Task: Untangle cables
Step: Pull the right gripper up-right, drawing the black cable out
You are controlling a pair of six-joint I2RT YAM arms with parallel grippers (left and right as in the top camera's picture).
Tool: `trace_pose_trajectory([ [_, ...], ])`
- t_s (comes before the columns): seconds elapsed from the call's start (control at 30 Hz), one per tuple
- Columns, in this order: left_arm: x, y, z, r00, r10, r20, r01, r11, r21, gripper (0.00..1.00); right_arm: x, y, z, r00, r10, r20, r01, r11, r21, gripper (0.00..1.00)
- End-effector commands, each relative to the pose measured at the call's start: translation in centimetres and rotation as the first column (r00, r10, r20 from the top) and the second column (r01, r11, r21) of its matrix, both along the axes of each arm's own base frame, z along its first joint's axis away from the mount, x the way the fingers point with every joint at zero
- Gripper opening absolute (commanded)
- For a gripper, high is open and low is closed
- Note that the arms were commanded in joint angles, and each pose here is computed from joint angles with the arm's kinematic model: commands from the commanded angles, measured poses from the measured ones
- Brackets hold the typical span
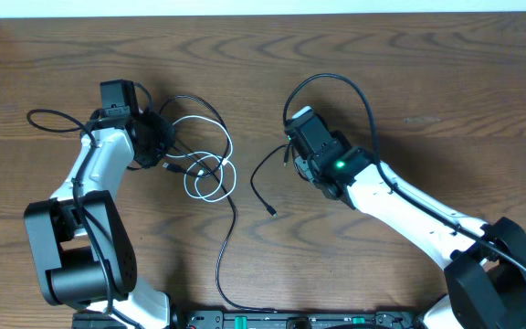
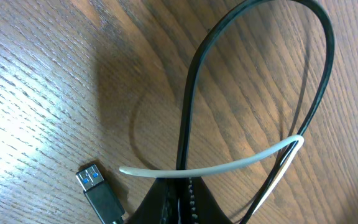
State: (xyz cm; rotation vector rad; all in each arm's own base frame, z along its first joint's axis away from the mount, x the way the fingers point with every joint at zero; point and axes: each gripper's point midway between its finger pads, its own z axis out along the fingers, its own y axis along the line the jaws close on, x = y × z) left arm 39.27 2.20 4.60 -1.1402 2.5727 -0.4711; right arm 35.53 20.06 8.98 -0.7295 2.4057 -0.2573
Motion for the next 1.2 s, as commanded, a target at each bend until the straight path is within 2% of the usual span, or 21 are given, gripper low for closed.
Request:
trace_pose_trajectory([
  [0.0, -0.1, -0.1, 0.6, 1.0, -0.017, 0.019, 0.017, 1.0, 0.001, 0.08, 0.2, -0.9, -0.3, 1.0, -0.029, 0.0, 0.029, 1.0, -0.01, 0.01],
  [0.13, -0.1, -0.1, 0.6, 1.0, -0.016, 0.019, 0.016, 1.0, 0.001, 0.08, 0.5, -1.4, -0.2, 0.999, -0.046, 0.01, 0.047, 0.999, -0.018, 0.01],
  [0.23, -0.1, -0.1, 0.6, 1.0, -0.017, 0.019, 0.017, 1.0, 0.001, 0.08, 1.4, -3.5, 0.4, 0.987, -0.149, 0.064, 0.152, 0.987, -0.047, 0.01],
  [0.33, -0.1, -0.1, 0.6, 1.0, -0.017, 0.019, 0.017, 1.0, 0.001, 0.08, 2.4, -6.9, 1.7, 0.952, -0.257, 0.168, 0.281, 0.951, -0.133, 0.01],
  [0.43, -0.1, -0.1, 0.6, 1.0, -0.017, 0.019, 0.017, 1.0, 0.001, 0.08, 3.2, -10.9, 3.9, 0.889, -0.344, 0.304, 0.42, 0.876, -0.236, 0.01],
  [0.57, -0.1, -0.1, 0.6, 1.0, -0.017, 0.019, 0.016, 1.0, 0.001, 0.08, 3.6, -15.1, 6.5, 0.854, -0.331, 0.401, 0.491, 0.767, -0.413, 0.01],
  [0.73, -0.1, -0.1, 0.6, 1.0, -0.017, 0.019, 0.017, 1.0, 0.001, 0.08, 4.0, -21.4, 10.1, 0.815, -0.338, 0.471, 0.577, 0.549, -0.605, 0.01],
  [0.8, -0.2, -0.1, 0.6, 1.0, -0.017, 0.016, 0.017, 1.0, 0.0, 0.08, 3.9, -24.8, 11.4, 0.759, -0.399, 0.515, 0.651, 0.457, -0.606, 0.01],
  [1.0, -0.2, -0.1, 0.6, 1.0, -0.017, 0.015, 0.017, 1.0, 0.0, 0.07, 3.0, -32.9, 11.9, 0.583, -0.57, 0.58, 0.809, 0.336, -0.483, 0.01],
  [1.17, -0.2, -0.1, 0.6, 1.0, -0.017, 0.016, 0.017, 1.0, 0.0, 0.08, 0.5, -39.7, 11.5, 0.463, -0.673, 0.577, 0.868, 0.212, -0.449, 0.01],
])
